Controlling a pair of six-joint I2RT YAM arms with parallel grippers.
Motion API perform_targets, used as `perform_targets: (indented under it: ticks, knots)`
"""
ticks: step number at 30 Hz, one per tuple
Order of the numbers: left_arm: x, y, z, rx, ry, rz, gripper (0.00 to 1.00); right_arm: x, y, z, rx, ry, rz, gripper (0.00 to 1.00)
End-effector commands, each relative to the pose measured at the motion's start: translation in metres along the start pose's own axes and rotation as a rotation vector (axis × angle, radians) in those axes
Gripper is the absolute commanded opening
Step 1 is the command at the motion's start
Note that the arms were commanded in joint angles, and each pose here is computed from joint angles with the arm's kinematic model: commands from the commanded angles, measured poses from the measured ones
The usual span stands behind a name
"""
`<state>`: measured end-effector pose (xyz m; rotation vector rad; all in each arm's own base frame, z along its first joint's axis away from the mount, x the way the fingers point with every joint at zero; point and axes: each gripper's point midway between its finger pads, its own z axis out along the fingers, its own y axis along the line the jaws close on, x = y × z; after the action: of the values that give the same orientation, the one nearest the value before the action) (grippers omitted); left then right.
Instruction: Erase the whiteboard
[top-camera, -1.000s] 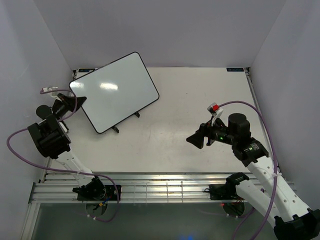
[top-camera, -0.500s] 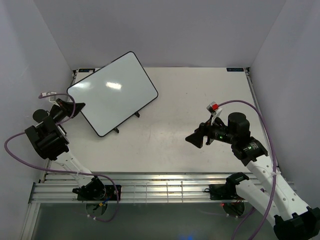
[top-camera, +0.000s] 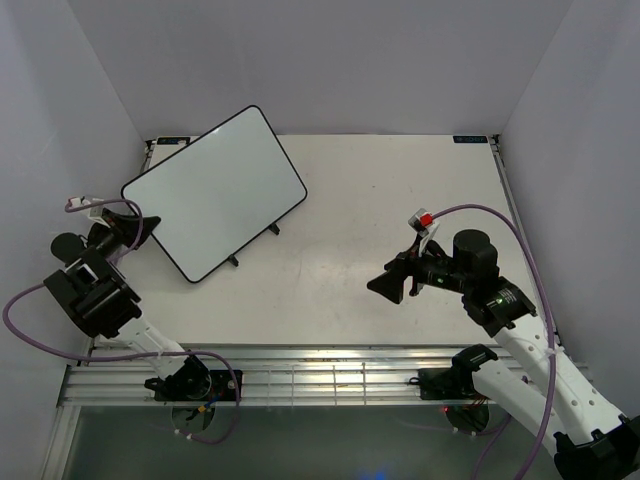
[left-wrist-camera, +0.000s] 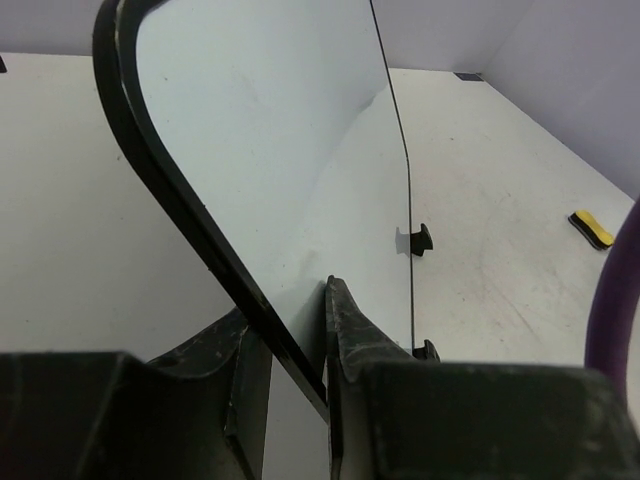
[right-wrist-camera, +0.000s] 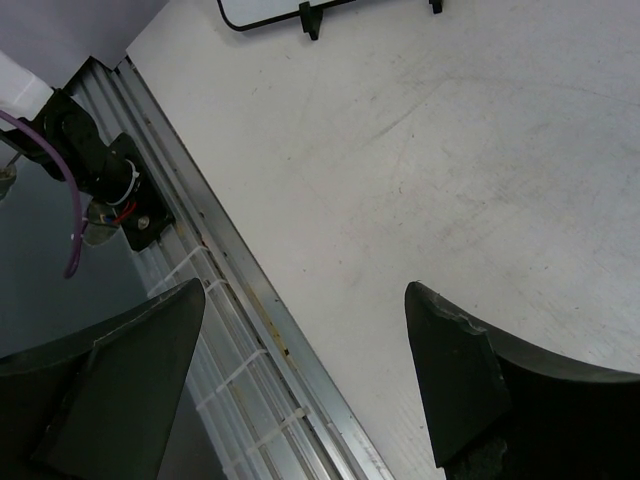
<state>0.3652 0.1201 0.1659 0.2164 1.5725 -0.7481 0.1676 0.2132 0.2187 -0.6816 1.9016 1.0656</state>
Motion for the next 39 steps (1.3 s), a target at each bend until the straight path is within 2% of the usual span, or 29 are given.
perform_targets:
  ticks: [1, 13, 16, 21, 25, 26, 32, 33, 34, 35, 39]
  knots:
    - [-0.039, 0.009, -0.008, -0.027, -0.044, 0.595, 0.0, -0.01, 0.007, 0.0, -0.029, -0.044, -0.043, 0.87]
    - [-0.033, 0.018, -0.01, -0.071, -0.036, 0.552, 0.0, -0.008, 0.007, 0.004, -0.043, -0.046, -0.045, 0.9]
    - [-0.029, 0.022, -0.011, -0.08, -0.034, 0.537, 0.09, -0.007, 0.007, 0.005, -0.047, -0.043, -0.037, 0.91]
    - [-0.016, 0.023, -0.009, -0.064, -0.024, 0.49, 0.15, -0.001, 0.002, 0.008, -0.042, -0.027, -0.026, 0.95]
    - [-0.014, 0.023, -0.006, -0.064, -0.032, 0.46, 0.24, 0.001, 0.0, 0.009, -0.032, -0.026, -0.021, 0.99]
    - [-0.016, 0.022, -0.006, -0.062, -0.041, 0.49, 0.26, 0.002, -0.001, 0.01, -0.029, -0.024, -0.02, 0.91]
    - [-0.012, 0.021, -0.005, -0.048, -0.062, 0.458, 0.29, 0.008, -0.005, 0.012, -0.018, -0.007, -0.007, 0.9]
    - [-0.012, 0.021, -0.005, -0.047, -0.063, 0.456, 0.39, 0.009, -0.006, 0.012, -0.016, -0.006, -0.004, 0.9]
    - [-0.011, 0.022, -0.005, -0.049, -0.064, 0.451, 0.81, 0.009, -0.006, 0.012, -0.015, -0.006, -0.004, 0.9]
    - [-0.011, 0.023, -0.005, -0.054, -0.067, 0.454, 0.98, 0.008, -0.006, 0.012, -0.015, -0.005, -0.004, 0.9]
    - [-0.02, 0.025, -0.006, -0.102, -0.096, 0.501, 0.98, 0.009, -0.007, 0.013, -0.011, -0.002, -0.002, 0.9]
